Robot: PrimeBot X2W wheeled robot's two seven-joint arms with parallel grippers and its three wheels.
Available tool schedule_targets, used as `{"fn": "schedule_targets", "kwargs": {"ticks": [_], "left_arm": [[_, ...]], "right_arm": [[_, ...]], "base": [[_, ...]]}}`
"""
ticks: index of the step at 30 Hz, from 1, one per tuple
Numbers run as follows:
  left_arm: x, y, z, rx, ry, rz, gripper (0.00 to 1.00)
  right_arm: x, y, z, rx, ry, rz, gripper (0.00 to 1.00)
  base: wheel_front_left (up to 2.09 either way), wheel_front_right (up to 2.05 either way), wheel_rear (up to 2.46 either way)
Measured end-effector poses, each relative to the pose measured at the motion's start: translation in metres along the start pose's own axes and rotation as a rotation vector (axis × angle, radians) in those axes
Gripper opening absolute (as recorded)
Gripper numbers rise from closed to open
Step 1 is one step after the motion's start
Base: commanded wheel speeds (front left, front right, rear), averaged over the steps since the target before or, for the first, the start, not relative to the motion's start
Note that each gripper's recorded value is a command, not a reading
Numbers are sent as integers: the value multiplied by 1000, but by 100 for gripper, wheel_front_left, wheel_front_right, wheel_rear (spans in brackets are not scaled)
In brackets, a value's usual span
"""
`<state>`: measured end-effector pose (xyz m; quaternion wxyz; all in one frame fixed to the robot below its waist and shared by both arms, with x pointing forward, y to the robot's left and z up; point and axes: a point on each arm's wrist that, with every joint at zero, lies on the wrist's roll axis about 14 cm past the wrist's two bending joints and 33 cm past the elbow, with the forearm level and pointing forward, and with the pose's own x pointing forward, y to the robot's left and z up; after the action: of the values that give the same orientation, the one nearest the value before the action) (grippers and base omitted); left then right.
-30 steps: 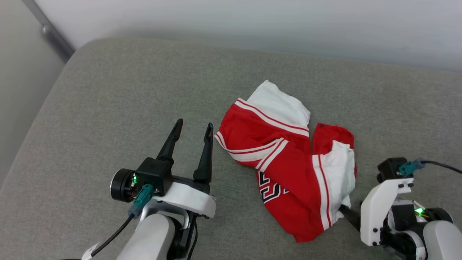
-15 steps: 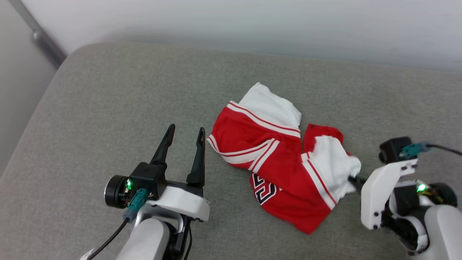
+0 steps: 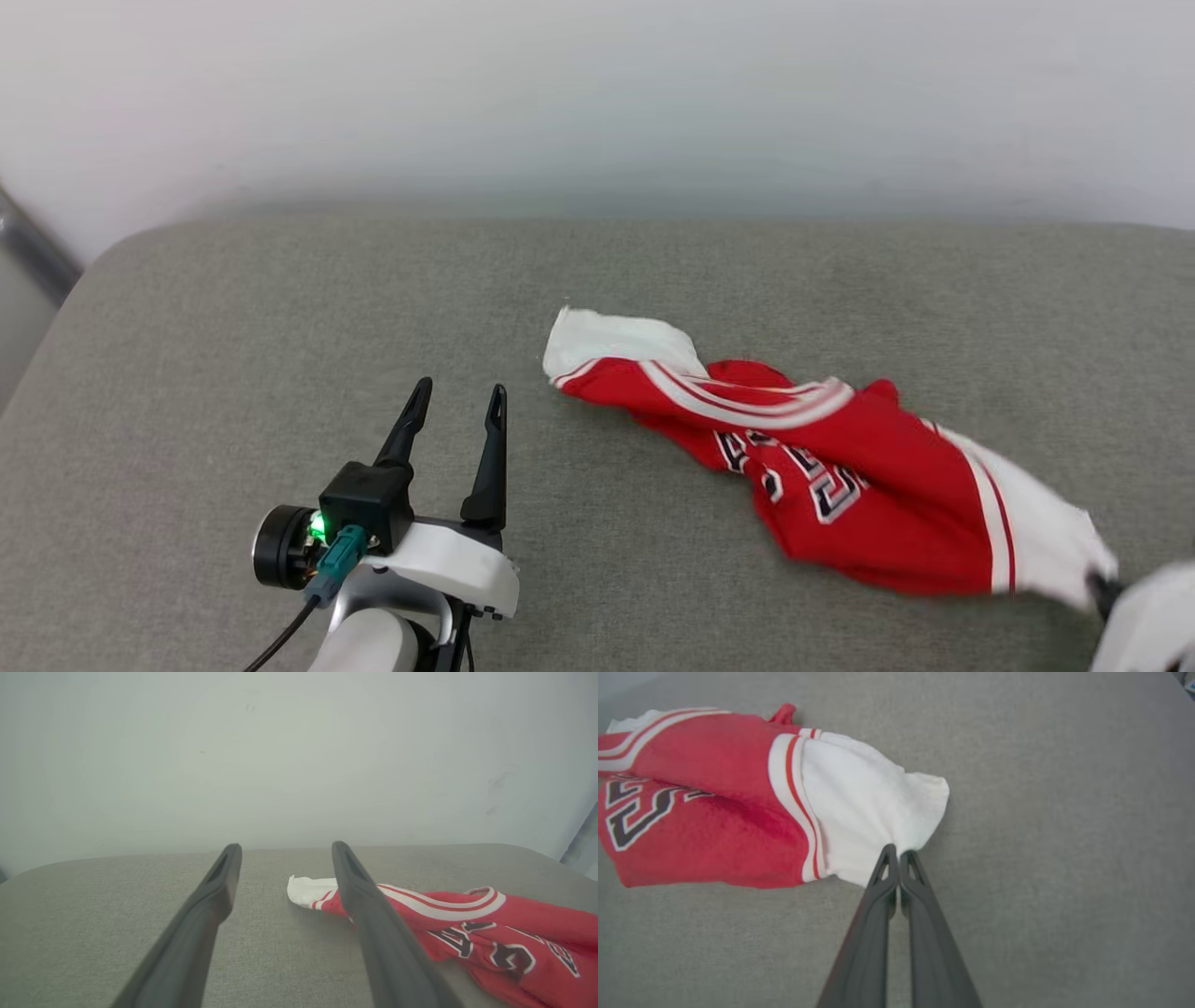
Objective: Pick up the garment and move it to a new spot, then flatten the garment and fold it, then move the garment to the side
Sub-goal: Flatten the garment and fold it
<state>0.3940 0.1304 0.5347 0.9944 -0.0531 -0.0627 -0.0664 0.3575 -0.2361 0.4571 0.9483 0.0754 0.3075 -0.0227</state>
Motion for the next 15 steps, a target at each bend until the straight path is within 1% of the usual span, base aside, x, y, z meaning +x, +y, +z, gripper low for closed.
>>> {"fn": "schedule_targets", "kwargs": {"ticks": [2, 5, 6, 7, 8, 11, 15], "left_arm": [[-1, -3, 2, 0, -1, -10, 100], [-5, -5, -1, -3, 16, -10, 100], [-6, -5, -2, -4, 19, -10, 100], [-8, -6, -3, -3, 25, -12, 100], [-9, -5, -3, -4, 29, -9, 100], [-12, -5, -5, -3, 41, -6, 100], [-18, -3, -6, -2, 52, 1, 100]], "right_arm": [[-8, -21, -40, 60, 77, -57, 0], [-17, -32, -94, 127, 180, -88, 0], [-19, -33, -107, 150, 201, -88, 4], [-20, -34, -114, 156, 204, -92, 92], [-20, -34, -115, 166, 184, -93, 100], [-20, -36, -99, 170, 63, -98, 100], [-23, -38, -52, 150, -174, -105, 100]], "base": [[0, 0, 0], [0, 0, 0], [0, 0, 0], [0, 0, 0], [0, 0, 0], [0, 0, 0], [0, 0, 0]]}}
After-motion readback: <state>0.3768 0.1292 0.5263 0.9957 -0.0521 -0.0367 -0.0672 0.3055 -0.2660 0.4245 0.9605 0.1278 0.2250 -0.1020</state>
